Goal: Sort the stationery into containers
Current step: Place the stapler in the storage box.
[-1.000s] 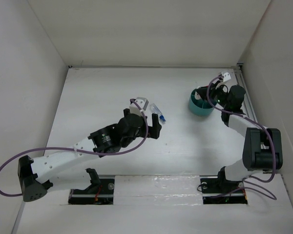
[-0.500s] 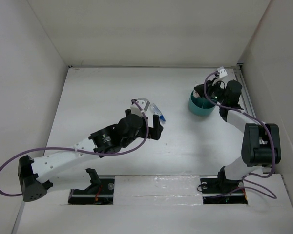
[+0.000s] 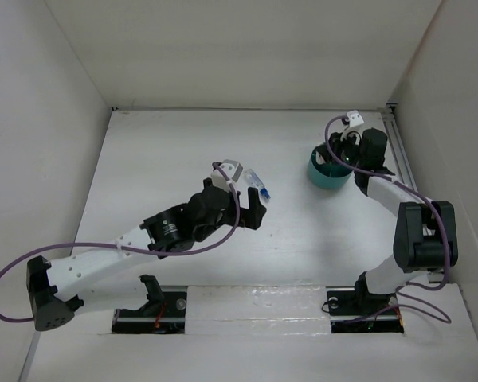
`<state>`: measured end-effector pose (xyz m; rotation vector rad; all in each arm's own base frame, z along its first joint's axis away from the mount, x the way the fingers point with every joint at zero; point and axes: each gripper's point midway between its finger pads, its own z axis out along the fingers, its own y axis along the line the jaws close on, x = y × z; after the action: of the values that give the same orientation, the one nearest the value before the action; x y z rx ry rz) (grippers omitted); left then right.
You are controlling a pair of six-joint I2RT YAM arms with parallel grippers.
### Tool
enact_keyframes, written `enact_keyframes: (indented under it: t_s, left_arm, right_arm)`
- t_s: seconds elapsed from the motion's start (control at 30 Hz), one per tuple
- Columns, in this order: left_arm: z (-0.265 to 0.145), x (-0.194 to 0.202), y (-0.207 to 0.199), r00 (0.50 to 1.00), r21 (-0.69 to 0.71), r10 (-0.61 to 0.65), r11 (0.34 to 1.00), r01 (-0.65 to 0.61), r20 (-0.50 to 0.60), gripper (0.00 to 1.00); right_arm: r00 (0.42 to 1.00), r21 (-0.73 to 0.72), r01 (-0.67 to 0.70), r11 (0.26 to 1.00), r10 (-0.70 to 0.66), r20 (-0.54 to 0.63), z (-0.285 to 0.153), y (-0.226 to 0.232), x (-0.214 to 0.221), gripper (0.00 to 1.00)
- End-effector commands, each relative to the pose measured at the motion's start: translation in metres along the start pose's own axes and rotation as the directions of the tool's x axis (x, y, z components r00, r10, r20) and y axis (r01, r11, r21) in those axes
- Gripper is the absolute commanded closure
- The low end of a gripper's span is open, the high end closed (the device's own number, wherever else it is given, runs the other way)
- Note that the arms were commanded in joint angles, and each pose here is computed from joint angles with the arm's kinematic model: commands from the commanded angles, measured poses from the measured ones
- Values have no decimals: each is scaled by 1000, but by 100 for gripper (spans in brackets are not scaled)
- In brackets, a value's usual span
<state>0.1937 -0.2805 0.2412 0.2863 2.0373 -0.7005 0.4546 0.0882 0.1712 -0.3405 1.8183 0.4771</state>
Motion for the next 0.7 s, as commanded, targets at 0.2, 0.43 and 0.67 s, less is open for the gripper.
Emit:
enact_keyframes:
  t_s: [0.2,0.43,0.67]
  left_arm:
    - [-8,-3,-12,999,16,30,999,-30,36,0]
    - [-10,-8,-7,998,-15,0,1000,1,59,0]
    - [-8,-5,-3,999,-32,8,999,-6,51,0]
  right_arm:
    - [998,45,53,998,-54,13,5,-1,-16,100]
    - [998,47,53,997,-52,-19,7,0,-11,87]
    - [998,48,64,997,-64,-21,8,2,-11,70]
